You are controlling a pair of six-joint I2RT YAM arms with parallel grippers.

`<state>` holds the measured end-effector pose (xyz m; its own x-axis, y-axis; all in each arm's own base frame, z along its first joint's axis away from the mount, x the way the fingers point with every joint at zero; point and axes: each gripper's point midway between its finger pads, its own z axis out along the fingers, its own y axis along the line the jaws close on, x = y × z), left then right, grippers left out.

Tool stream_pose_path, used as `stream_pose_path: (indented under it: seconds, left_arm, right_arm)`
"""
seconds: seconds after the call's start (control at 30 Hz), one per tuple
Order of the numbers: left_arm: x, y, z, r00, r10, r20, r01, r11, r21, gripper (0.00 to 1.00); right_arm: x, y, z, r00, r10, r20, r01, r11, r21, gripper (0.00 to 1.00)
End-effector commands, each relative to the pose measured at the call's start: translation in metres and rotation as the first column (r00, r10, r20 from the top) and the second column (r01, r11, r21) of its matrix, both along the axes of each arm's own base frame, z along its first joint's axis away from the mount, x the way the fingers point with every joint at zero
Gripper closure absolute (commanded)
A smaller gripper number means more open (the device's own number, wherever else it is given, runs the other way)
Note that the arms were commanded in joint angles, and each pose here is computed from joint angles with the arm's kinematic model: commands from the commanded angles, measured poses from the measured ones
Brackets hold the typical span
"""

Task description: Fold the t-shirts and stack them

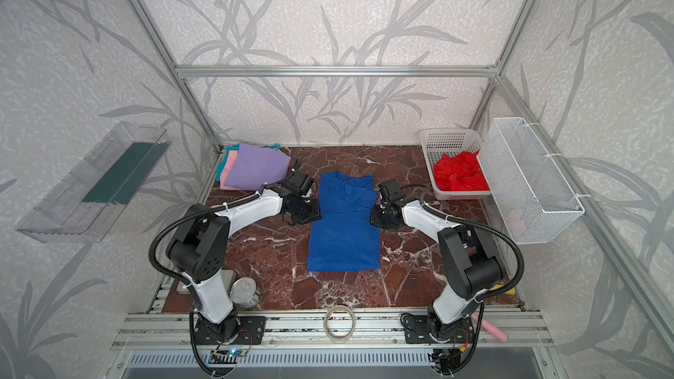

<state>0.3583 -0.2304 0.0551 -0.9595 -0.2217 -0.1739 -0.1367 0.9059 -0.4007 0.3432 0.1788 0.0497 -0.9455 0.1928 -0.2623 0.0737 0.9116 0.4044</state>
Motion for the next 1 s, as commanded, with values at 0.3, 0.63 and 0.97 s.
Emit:
stream_pose_path:
  seconds: [0.3,0.63,0.97]
  left_arm:
    - [0.013,-0.019,-0.024,0.998,-0.016,-0.054,0.012,0.997,-0.076,0.69]
    - [0.0,0.012,0.031,0.999,-0.026,0.028,0.025,0.999,0.019,0.65]
    - [-0.102,0.044,0.034,0.997,-0.074,-0.029,0.077,0.99,0.12,0.76]
  right_arm:
    - [0.007,0.04,-0.049,0.988,0.113,-0.106,-0.111,0.994,0.024,0.84]
    - [0.001,-0.003,0.016,0.995,0.089,0.038,-0.087,0.995,-0.053,0.77]
    - [-0.101,-0.026,0.026,0.984,0.163,-0.068,-0.168,0.982,-0.089,0.72]
